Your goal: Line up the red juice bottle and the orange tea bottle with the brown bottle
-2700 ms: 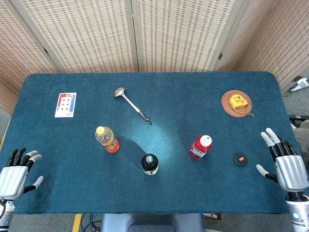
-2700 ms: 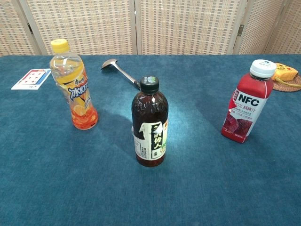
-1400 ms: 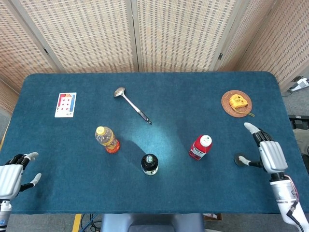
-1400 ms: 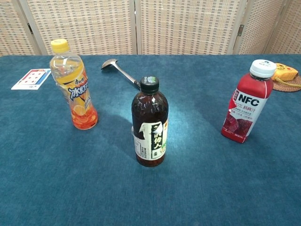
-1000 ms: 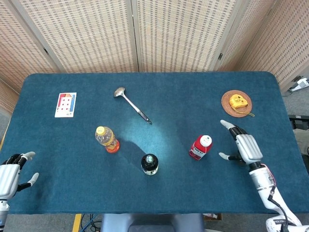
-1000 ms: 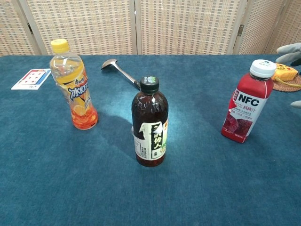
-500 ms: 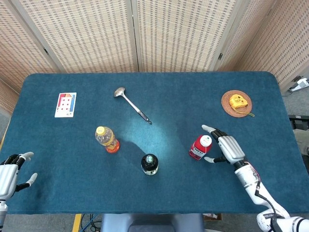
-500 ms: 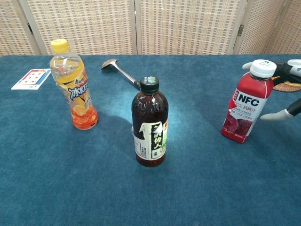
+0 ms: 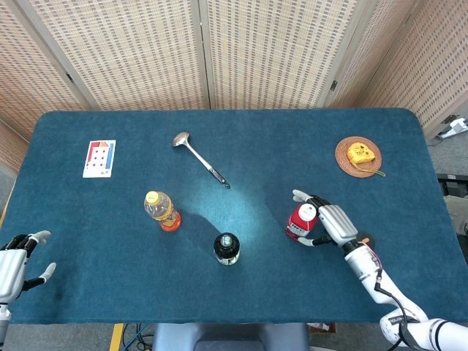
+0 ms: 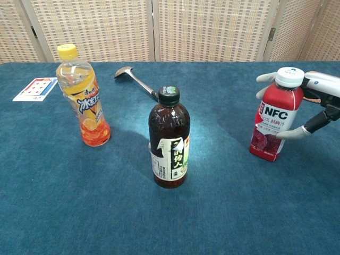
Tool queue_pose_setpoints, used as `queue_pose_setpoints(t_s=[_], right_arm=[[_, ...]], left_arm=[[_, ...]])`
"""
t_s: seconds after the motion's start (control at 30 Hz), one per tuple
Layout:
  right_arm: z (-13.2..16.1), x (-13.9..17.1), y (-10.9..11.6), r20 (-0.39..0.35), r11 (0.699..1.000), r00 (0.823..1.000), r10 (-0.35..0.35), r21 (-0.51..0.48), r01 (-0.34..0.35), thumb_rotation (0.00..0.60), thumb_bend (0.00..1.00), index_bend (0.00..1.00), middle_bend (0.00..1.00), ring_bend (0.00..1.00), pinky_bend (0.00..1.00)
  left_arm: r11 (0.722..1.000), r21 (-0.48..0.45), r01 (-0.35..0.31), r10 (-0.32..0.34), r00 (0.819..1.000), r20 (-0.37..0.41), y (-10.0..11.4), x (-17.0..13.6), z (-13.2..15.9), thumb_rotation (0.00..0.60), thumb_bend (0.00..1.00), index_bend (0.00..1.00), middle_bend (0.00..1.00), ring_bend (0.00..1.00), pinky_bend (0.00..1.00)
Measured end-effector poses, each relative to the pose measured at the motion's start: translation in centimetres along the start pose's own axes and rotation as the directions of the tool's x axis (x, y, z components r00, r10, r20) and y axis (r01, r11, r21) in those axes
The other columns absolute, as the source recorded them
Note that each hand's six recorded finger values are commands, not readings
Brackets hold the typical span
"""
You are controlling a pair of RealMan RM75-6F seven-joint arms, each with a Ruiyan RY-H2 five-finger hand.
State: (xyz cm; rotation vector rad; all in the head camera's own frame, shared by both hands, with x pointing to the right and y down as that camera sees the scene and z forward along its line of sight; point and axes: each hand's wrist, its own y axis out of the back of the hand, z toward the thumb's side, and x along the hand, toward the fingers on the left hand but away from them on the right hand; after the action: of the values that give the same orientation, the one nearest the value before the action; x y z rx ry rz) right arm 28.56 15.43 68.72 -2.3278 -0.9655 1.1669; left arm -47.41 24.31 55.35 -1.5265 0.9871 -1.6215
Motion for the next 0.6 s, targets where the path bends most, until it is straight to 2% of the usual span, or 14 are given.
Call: queue_pose_setpoints(t_s=[0.4, 0.6], right_arm=[[-0.31, -0.29, -0.50, -0.006, 1.000, 1.000, -0.007, 0.018, 0.007, 0.600, 0.06, 0.33, 0.45, 0.39, 0.43], [0.02, 0.07, -0.23, -0.030, 0.999, 0.999, -0.041, 0.030, 0.042, 0.600, 0.07, 0.41, 0.53, 0.48, 0.48]], left_arm=[[1.000, -0.002, 0.003, -0.003, 1.000, -0.004, 0.05, -0.03, -0.04, 0.600, 0.22, 0.49, 0.36, 0.26, 0.42], [1.000, -0.001, 0.003, -0.003, 1.000, -0.002, 0.05, -0.06, -0.01, 0.600, 0.22, 0.49, 0.36, 0.26, 0.42]])
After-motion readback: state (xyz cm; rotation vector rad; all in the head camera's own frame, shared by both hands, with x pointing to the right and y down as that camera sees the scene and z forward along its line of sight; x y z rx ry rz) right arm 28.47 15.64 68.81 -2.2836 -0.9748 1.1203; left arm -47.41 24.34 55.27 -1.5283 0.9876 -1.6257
